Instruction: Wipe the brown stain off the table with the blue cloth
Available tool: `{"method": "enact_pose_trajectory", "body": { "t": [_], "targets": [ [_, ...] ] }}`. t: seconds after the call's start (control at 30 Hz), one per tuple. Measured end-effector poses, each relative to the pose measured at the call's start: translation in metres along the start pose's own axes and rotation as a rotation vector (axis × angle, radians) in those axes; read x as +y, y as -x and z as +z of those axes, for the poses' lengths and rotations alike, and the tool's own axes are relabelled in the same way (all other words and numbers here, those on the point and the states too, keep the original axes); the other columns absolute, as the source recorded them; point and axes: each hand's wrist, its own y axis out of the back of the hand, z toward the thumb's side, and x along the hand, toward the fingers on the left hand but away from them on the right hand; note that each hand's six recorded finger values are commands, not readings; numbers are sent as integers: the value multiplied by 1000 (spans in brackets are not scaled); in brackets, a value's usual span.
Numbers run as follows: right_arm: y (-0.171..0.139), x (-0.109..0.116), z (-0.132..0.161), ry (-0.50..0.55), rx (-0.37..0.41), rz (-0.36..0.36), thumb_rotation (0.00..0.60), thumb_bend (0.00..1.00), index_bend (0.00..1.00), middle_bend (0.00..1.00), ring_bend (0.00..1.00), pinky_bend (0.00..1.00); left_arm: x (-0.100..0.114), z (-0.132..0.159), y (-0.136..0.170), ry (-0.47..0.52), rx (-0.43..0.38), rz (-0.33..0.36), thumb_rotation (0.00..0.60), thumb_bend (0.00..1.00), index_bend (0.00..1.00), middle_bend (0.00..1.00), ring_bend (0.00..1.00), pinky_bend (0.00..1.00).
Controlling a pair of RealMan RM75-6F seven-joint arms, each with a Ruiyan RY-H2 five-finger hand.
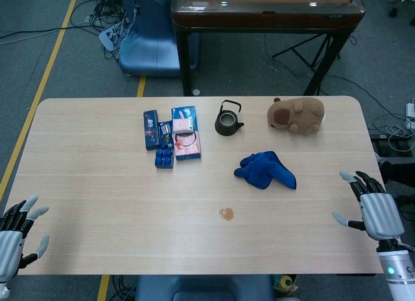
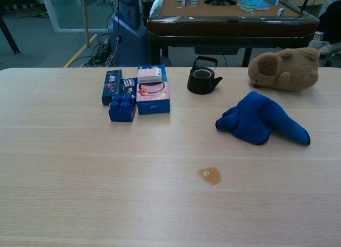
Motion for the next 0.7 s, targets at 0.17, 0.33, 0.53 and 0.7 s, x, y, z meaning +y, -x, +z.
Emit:
{"method": "enact_pose_trajectory", "body": {
  "t": [0.17,0.33,0.53,0.7],
  "targets": [
    [1,-1,2,1,4,6,600,198,152,257,126,185,-1,1,-1,1,-2,1,600,358,208,47,44,49],
    [3,-2,4,1,14,9,600,197,152,257,127,186,0,-1,1,4,1,8,600,358,208,47,44,49],
    [6,-4,7,0,22,18,600,197,152,257,142,211,-1,-3,1,4,3,6,600,358,208,47,44,48],
    [14,-8,14,-2,38,45,600,194,152,257,144,216,-1,-2,0,5,0,7,600,358,208,47,44,48]
  ]
}}
